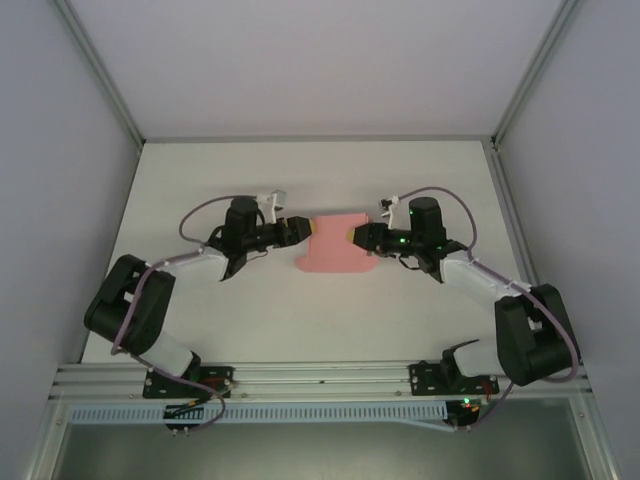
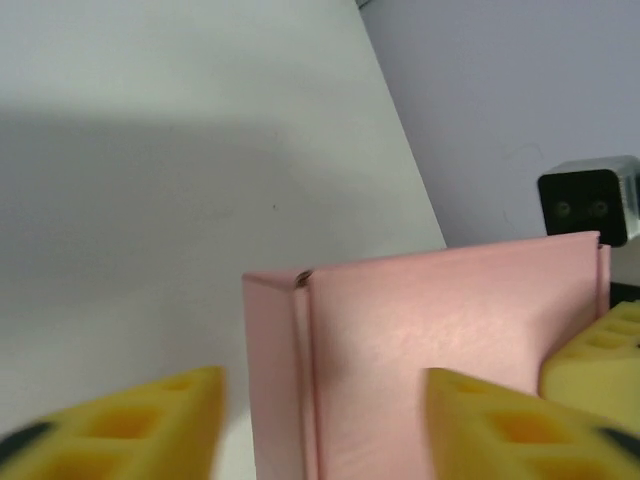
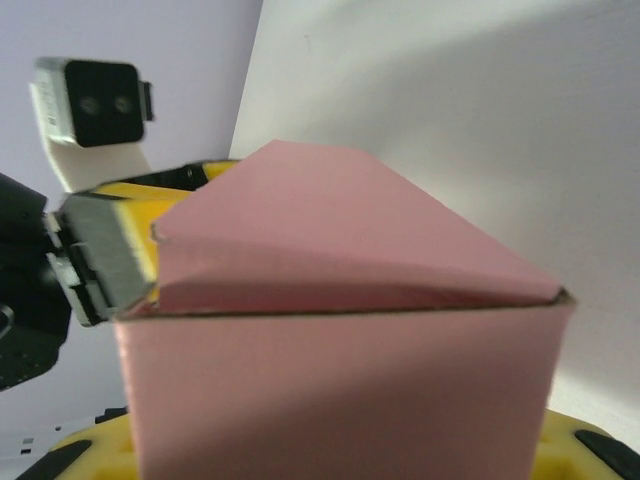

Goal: Assemble paper box

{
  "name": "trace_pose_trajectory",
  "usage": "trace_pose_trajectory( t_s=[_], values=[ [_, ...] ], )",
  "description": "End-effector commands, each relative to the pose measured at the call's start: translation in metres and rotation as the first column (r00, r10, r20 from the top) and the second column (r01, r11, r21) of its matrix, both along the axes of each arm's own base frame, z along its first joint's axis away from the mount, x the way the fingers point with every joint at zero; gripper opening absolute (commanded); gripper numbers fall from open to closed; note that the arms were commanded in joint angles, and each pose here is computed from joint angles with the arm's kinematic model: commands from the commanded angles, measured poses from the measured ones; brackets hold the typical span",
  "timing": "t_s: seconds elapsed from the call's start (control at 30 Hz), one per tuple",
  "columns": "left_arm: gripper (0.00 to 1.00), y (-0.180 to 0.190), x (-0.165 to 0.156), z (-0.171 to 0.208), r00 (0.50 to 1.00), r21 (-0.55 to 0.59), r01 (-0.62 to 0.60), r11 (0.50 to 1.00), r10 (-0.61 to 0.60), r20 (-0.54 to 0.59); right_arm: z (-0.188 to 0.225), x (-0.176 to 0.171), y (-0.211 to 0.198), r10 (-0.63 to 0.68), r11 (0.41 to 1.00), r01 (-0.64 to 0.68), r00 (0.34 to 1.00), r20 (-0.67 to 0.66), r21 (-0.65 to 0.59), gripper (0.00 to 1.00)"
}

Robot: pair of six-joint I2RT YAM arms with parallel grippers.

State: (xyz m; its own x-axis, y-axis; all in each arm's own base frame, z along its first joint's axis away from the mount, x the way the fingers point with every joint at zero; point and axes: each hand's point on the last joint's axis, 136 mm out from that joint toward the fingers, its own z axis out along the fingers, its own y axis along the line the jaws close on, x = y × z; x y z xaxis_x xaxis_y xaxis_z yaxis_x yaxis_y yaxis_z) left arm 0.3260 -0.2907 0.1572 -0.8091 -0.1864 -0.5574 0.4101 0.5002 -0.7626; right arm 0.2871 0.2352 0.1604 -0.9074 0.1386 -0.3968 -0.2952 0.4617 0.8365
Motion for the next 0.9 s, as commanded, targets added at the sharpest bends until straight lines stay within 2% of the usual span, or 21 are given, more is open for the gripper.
trace_pose_trajectory(
  t_s=[0.0,0.07,0.1,0.2,0.23,0.3,0.47,0.57,0.6,0.7,0.87],
  values=[
    [0.99,0.005,0.001,0.036,0.979,0.104,-0.007,0.995,-0.014,0.203,0.015,0.000,-0.003,-0.010,1.000,0.010,1.000,-0.005,-0.004,0.33],
    [0.99,0.006,-0.004,0.051,0.935,0.222,-0.035,0.974,-0.046,0.350,0.012,0.002,-0.008,-0.055,0.998,0.053,0.997,-0.045,-0.033,0.34],
    [1.00,0.002,-0.013,0.059,0.897,0.289,-0.023,0.957,-0.108,0.429,0.010,0.004,-0.012,-0.086,0.995,0.082,0.993,-0.075,-0.051,0.33],
    [1.00,-0.020,-0.052,0.068,0.700,0.518,0.004,0.855,-0.372,0.609,0.003,0.011,-0.022,-0.168,0.985,0.156,0.954,-0.250,-0.068,0.32],
    [1.00,-0.027,-0.063,0.068,0.637,0.579,-0.002,0.815,-0.446,0.629,0.004,0.012,-0.023,-0.170,0.985,0.161,0.936,-0.309,-0.054,0.32],
    [1.00,-0.037,-0.075,0.067,0.544,0.666,-0.060,0.744,-0.535,0.647,0.005,0.015,-0.022,-0.155,0.986,0.164,0.893,-0.422,-0.015,0.32],
    [1.00,-0.051,-0.068,0.055,0.479,0.773,-0.177,0.610,-0.633,0.609,0.005,0.017,-0.020,-0.105,0.983,0.177,0.760,-0.642,0.049,0.25],
    [0.99,-0.059,-0.065,0.044,0.452,0.819,-0.205,0.536,-0.691,0.565,0.015,0.019,-0.022,-0.117,0.982,0.183,0.752,-0.649,0.035,0.26],
    [1.00,-0.062,-0.065,0.042,0.441,0.827,-0.204,0.524,-0.705,0.555,0.020,0.021,-0.022,-0.112,0.981,0.187,0.752,-0.650,0.047,0.29],
    [1.00,-0.069,-0.065,0.045,0.405,0.825,-0.201,0.528,-0.721,0.561,0.026,0.025,-0.023,-0.107,0.976,0.208,0.722,-0.683,0.066,0.23],
    [1.00,-0.063,-0.045,0.053,0.381,0.790,-0.346,0.506,-0.694,0.611,0.030,0.013,-0.019,-0.055,0.981,0.173,0.684,-0.727,0.088,0.28]
  ],
)
